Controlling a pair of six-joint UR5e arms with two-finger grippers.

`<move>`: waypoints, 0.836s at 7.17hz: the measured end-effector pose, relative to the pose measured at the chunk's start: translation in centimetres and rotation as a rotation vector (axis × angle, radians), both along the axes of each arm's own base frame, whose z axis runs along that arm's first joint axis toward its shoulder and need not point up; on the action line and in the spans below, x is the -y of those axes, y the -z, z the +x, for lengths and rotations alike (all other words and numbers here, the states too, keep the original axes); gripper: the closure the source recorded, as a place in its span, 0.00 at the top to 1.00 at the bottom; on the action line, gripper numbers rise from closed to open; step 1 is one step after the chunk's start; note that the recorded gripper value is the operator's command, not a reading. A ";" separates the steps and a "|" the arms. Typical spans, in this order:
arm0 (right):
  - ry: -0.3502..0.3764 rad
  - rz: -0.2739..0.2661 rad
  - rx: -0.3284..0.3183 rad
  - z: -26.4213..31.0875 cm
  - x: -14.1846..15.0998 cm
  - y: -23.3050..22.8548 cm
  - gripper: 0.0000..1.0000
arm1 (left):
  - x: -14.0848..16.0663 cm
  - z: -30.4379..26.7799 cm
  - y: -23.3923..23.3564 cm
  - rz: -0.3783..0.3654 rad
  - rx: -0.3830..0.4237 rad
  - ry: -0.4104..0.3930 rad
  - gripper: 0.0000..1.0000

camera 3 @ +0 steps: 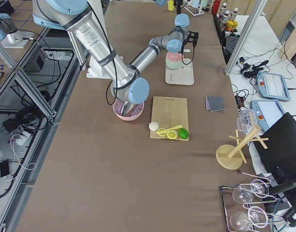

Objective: Stack pink bowl on green and place spoon
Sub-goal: 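Lower the white spoon into the pink bowl with the right gripper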

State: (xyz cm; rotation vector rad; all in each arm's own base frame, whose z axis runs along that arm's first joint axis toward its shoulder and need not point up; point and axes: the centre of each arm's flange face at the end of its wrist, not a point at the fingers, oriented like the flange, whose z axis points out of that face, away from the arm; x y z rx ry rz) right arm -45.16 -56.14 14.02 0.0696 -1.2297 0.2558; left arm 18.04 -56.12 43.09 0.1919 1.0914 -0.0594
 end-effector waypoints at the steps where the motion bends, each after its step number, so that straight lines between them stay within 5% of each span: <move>1: -0.039 0.018 0.015 -3.4 -0.6 0.4 0.00 | -1.1 -2.2 -3.3 0.014 0.031 -0.014 0.98; 4: -0.114 0.064 0.013 -9.7 -1.4 -0.7 0.00 | -2.7 -4.3 -8.0 0.003 0.073 -0.030 0.98; 6: -0.127 0.069 0.013 -10.4 -1.4 -0.7 0.99 | -2.7 -4.5 -8.7 -0.003 0.078 -0.032 0.98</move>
